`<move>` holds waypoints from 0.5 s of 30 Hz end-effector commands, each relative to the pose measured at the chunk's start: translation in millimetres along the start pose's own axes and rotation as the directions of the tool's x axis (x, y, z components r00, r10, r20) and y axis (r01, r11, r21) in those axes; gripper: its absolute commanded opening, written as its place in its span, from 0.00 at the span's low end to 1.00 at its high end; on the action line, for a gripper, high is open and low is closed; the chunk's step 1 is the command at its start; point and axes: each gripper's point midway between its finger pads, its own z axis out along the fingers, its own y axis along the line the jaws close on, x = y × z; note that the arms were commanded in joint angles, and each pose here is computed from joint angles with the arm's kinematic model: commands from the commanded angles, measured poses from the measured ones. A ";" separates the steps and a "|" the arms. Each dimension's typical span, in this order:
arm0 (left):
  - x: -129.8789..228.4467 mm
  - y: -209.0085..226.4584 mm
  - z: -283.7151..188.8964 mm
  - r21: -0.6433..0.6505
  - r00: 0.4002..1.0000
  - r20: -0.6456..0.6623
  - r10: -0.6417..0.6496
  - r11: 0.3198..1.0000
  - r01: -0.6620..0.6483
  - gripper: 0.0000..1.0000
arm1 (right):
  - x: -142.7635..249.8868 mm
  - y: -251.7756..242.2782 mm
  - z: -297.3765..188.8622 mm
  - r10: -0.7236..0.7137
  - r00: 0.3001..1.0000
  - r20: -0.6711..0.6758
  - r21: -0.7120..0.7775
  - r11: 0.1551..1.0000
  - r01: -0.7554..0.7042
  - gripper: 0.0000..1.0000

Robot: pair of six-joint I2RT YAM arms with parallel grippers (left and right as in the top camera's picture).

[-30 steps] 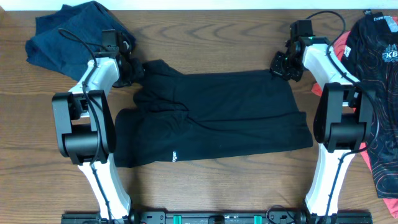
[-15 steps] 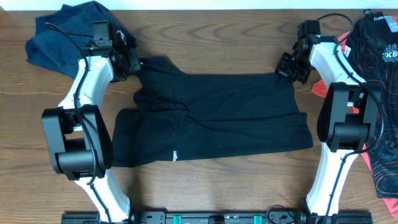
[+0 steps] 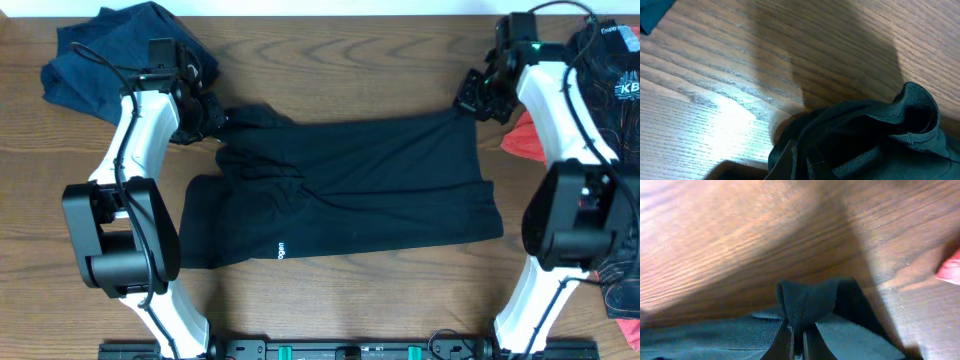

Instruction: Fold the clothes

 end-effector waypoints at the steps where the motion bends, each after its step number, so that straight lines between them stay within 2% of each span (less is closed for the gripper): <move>1: -6.7 -14.8 -25.7 0.065 0.999 0.041 0.001 0.998 -0.004 0.06 | -10.3 0.5 -28.6 0.007 0.998 0.064 -0.003 1.000 -0.007 0.02; 9: 12.8 -16.3 -53.3 0.072 1.000 0.000 -0.004 0.997 0.004 0.06 | 14.4 -13.6 -32.1 0.015 1.000 -0.027 0.058 0.998 -0.014 0.01; 15: 36.2 -9.6 -61.0 0.042 0.996 -0.083 -0.019 0.999 0.023 0.06 | 27.5 -19.6 -33.3 0.028 0.997 -0.078 0.084 0.996 -0.021 0.02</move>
